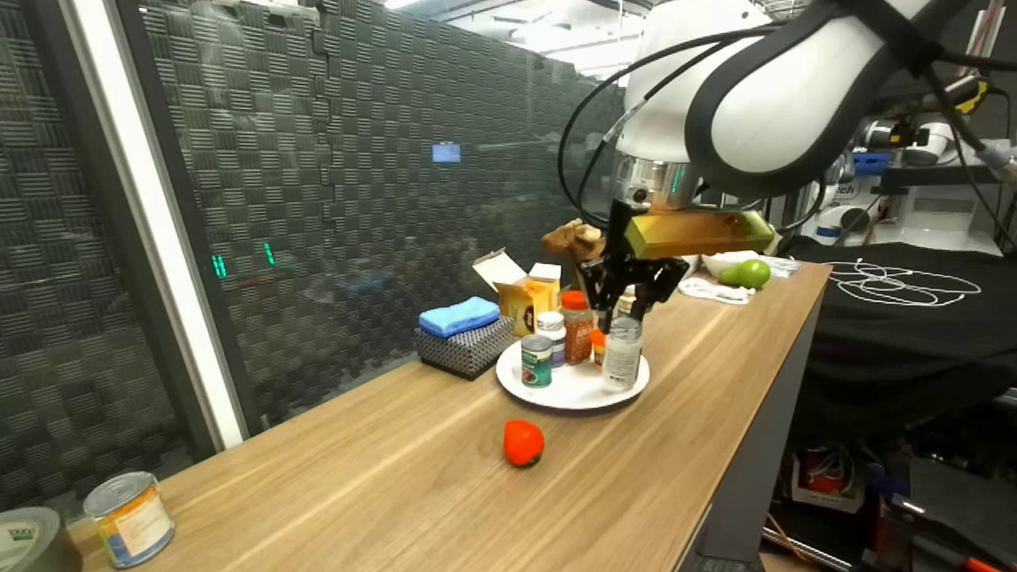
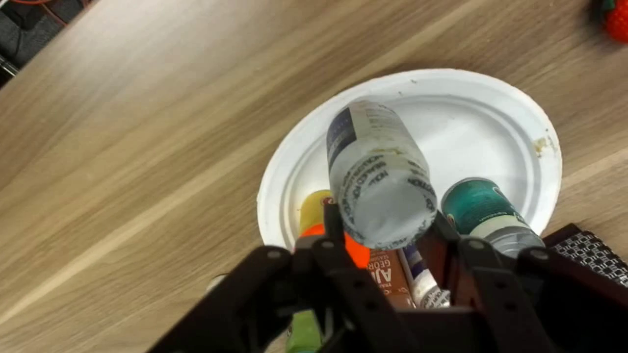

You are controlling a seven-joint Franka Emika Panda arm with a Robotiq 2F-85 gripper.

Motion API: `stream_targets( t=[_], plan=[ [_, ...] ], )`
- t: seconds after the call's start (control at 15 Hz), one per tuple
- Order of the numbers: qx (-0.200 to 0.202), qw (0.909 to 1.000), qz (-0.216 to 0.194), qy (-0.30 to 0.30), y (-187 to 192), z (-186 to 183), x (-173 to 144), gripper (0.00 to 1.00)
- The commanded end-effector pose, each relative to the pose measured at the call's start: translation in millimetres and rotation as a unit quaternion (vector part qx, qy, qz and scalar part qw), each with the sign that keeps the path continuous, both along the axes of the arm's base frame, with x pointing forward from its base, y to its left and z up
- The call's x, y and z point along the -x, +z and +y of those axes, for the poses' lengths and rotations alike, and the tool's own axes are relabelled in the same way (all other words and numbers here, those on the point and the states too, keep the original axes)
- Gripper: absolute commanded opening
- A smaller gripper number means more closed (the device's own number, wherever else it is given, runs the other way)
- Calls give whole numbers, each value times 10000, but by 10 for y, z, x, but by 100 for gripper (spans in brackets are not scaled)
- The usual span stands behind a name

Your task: Put all the bottles and the orange plushie surrounding the white plate, on the white plate

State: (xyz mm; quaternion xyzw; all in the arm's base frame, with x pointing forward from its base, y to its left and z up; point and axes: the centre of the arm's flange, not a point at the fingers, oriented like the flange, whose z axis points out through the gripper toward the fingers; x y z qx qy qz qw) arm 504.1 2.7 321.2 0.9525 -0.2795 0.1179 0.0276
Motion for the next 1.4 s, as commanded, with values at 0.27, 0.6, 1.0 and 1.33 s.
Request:
stream_targets(
  t=[0.27, 0.6, 1.0, 1.33],
  plan=[
    [-196, 9997, -126, 61, -149, 151, -603, 18],
    [-265, 9995, 4, 168, -354, 235, -810, 17],
    [-213, 9991, -3, 374, -260, 279, -699, 74],
    [-88, 9991, -346, 222, -1, 223, -487, 100]
  ],
)
